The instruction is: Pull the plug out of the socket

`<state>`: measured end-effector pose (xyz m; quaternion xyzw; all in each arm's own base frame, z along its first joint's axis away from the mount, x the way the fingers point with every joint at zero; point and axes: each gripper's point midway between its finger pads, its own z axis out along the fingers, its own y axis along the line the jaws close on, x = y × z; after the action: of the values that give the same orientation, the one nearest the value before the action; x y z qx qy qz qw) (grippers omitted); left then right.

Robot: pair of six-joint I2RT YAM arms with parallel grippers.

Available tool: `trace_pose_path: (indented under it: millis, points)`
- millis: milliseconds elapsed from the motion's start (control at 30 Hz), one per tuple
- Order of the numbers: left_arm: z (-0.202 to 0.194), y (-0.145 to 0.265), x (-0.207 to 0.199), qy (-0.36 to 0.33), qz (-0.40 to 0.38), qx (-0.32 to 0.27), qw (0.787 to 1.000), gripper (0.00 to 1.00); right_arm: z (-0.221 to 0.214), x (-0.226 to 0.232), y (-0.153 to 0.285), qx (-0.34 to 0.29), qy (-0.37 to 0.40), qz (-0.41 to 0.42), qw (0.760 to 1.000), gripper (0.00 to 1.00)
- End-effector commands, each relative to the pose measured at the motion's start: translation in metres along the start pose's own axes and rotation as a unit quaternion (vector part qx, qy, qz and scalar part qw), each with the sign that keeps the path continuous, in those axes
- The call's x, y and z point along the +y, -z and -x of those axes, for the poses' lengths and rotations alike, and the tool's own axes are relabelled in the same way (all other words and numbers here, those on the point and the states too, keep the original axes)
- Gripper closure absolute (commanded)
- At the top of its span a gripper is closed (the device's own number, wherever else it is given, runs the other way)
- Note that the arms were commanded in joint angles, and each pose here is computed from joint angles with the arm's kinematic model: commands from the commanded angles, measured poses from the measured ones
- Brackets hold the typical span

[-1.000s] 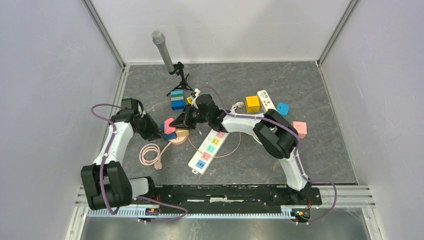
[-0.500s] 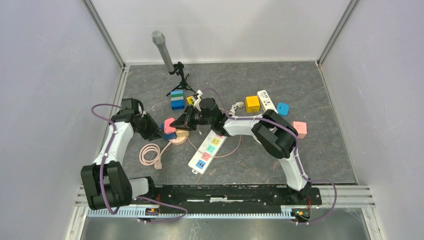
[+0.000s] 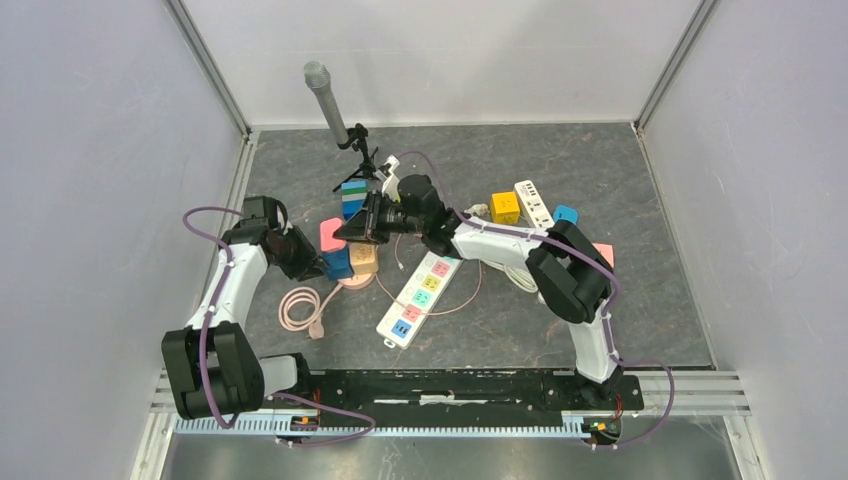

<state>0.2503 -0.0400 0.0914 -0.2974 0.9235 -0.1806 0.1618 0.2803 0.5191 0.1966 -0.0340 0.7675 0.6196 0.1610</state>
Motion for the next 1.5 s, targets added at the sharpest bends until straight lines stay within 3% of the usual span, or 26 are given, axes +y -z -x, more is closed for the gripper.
trace_pose_path:
  millis: [0, 233, 367, 467, 600, 700, 800, 1033, 1133, 1233, 1300, 1467]
  points:
    - [-0.003, -0.002, 0.014, -0.015, 0.038, 0.008, 0.999, 0.66, 0.037, 0.041, 0.028, -0.039, 0.082, 0.002, 0.996, 1.0]
    - [0.021, 0.029, -0.021, -0.029, -0.013, -0.035, 0.999, 0.5, 0.051, 0.015, 0.095, -0.047, 0.231, -0.078, 0.969, 1.0]
    - [0.032, 0.04, -0.031, -0.033, -0.021, -0.058, 0.998, 0.41, 0.034, -0.042, 0.151, 0.014, 0.317, -0.213, 0.924, 1.0]
    - [0.04, 0.047, -0.032, -0.03, -0.019, -0.085, 0.996, 0.31, 0.009, -0.076, 0.19, 0.078, 0.334, -0.277, 0.898, 1.0]
    - [0.047, 0.052, -0.031, -0.021, -0.017, -0.114, 0.993, 0.22, -0.03, -0.108, 0.229, 0.125, 0.312, -0.318, 0.887, 1.0]
    - [0.05, 0.055, -0.031, -0.017, -0.014, -0.127, 0.992, 0.15, -0.05, -0.139, 0.264, 0.149, 0.28, -0.388, 0.865, 1.0]
    - [0.054, 0.057, -0.024, 0.0, 0.002, -0.148, 0.989, 0.0, -0.069, -0.16, 0.288, 0.174, 0.262, -0.422, 0.85, 1.0]
    - [0.061, 0.063, -0.023, 0.009, -0.001, -0.181, 0.983, 0.0, -0.083, -0.185, 0.311, 0.178, 0.248, -0.454, 0.837, 1.0]
    - [0.063, 0.062, -0.02, 0.02, 0.009, -0.186, 0.982, 0.0, -0.084, -0.197, 0.317, 0.177, 0.241, -0.47, 0.83, 0.78]
    - [0.062, 0.06, -0.013, 0.032, 0.025, -0.186, 0.982, 0.0, -0.077, -0.196, 0.319, 0.169, 0.241, -0.48, 0.826, 0.46]
    - [0.062, 0.059, -0.01, 0.038, 0.032, -0.186, 0.981, 0.0, -0.067, -0.189, 0.318, 0.153, 0.251, -0.482, 0.825, 0.31]
    - [0.058, 0.052, -0.015, 0.033, 0.016, -0.171, 0.985, 0.0, -0.036, -0.157, 0.301, 0.103, 0.296, -0.448, 0.837, 0.15]
